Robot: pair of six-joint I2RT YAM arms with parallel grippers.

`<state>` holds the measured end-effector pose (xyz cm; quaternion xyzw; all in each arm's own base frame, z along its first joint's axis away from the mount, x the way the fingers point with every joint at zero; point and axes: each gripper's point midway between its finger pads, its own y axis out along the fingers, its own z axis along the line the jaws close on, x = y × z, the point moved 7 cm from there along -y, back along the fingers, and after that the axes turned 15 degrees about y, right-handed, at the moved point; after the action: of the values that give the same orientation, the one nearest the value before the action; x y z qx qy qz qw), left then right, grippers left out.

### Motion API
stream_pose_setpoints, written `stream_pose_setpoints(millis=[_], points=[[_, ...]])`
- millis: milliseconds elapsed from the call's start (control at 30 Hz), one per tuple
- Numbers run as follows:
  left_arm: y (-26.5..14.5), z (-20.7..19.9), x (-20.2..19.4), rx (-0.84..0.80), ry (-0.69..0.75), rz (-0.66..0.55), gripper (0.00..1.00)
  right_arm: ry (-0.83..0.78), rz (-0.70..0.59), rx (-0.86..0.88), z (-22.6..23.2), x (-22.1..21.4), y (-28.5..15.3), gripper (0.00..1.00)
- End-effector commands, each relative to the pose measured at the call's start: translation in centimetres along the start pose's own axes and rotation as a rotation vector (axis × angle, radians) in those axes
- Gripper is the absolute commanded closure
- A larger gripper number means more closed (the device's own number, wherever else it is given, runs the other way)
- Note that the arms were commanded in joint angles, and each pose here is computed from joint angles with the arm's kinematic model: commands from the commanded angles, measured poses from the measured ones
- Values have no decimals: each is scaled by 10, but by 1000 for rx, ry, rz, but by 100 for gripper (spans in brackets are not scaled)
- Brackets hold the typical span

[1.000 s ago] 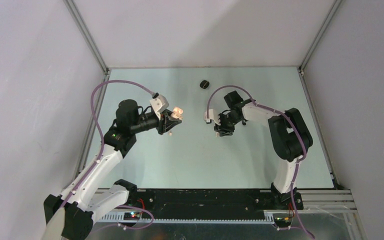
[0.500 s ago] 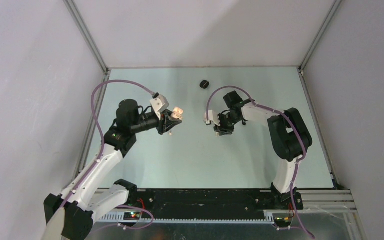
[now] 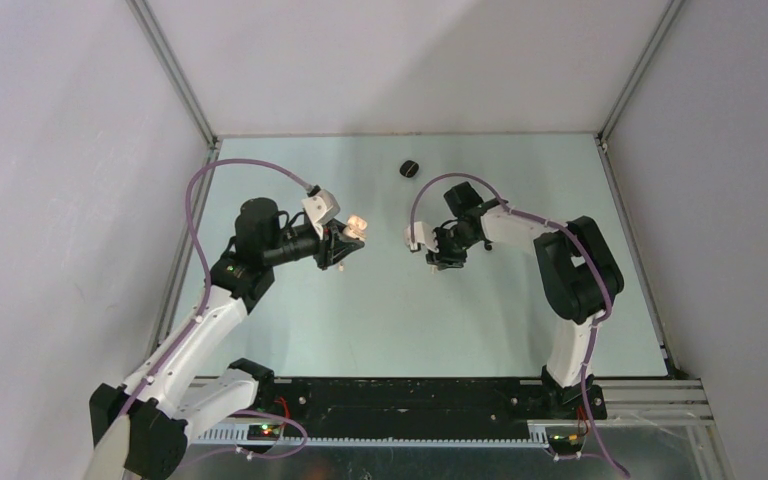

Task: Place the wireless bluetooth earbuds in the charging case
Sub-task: Pick up the earbud from the center of the board.

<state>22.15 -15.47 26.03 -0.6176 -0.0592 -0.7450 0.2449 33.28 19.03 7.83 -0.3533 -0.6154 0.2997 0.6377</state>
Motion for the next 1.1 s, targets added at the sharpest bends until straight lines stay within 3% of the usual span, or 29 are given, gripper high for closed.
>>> stream_pose_setpoints(millis=[0, 133, 367, 600, 767, 1067], points=[[-1, 5, 17, -1, 62, -43, 100, -38, 24, -20, -6, 1, 5, 57], [-1, 5, 17, -1, 62, -43, 100, -39, 26, -19, -6, 1, 5, 56], [-1, 5, 17, -1, 62, -41, 100, -59, 38, 0, -3, 0, 6, 66], [-1, 5, 17, -2, 62, -41, 100, -67, 47, 12, 0, -1, 6, 67], [-1, 5, 17, -2, 60, -39, 99, -70, 48, 17, 1, -1, 6, 86], [-1, 5, 18, -3, 59, -40, 100, -48, -40, -7, 1, 17, -11, 88]])
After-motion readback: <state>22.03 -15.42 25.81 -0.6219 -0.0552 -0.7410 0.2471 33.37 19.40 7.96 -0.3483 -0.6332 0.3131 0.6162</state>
